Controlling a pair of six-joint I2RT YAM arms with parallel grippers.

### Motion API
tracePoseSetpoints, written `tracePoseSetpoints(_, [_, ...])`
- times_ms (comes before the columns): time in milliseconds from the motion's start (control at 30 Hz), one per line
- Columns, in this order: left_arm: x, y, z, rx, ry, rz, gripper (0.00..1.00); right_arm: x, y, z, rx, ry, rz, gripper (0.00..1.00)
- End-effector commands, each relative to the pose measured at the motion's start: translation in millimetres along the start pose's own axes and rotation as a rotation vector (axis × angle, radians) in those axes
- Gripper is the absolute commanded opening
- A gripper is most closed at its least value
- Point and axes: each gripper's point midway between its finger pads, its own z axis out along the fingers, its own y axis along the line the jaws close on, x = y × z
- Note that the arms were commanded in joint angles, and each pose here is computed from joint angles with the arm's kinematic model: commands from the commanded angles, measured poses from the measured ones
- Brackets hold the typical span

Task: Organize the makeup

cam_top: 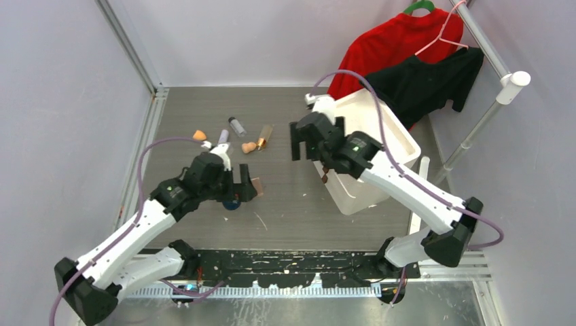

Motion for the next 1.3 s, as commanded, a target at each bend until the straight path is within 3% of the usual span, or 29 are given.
tracePoseSetpoints(0, [-19.5, -47.5, 12.7, 0.114, -0.081, 0.006, 0.99, -30.1, -67.9, -32.4, 0.110, -0.090, 0.080, 1.00])
tracePoseSetpoints(167, [-15.1, -57.1, 20.7, 0.129, -0.096, 0.043, 1.00, -34.1, -96.4, -52.6, 0.132, -0.129, 0.131, 1.00])
tracePoseSetpoints(333, [-19.7, -47.0, 17.6, 0.111, -0.166, 0.038, 0.99, -16.6, -103.7, -51.7, 0.117, -0.084, 0.143, 1.00])
tracePoseSetpoints(533, [-21.6, -24.8, 8.6, -0.011, -0.134, 0.130, 1.00, 2.3, -77.7, -31.0, -0.031, -0.010, 0.162, 1.00])
tracePoseSetpoints(667, [-24.1, -25.7, 10.1, -0.011, -0.112, 0.136, 0.99, 13.1, -41.8, -17.4, -0.179, 0.092, 0.137, 1.00])
tracePoseSetpoints(800, [-32.3, -24.9, 3.7, -0.009, -0.138, 0.146, 0.99, 5.7, -17.9, -16.1, -0.286, 0.103, 0.143, 1.00])
tracePoseSetpoints(1100, [-35.1, -9.9, -0.5, 0.013, -0.101, 0.098, 1.00, -3.8, 3.3, -11.3, -0.349, 0.126, 0.108, 0.96])
tracePoseSetpoints(1267, [-29.3, -27.0, 10.1, 0.115, -0.070, 0.104, 0.97, -11.9, 3.8, -10.0, -0.316, 0.098, 0.107, 0.94])
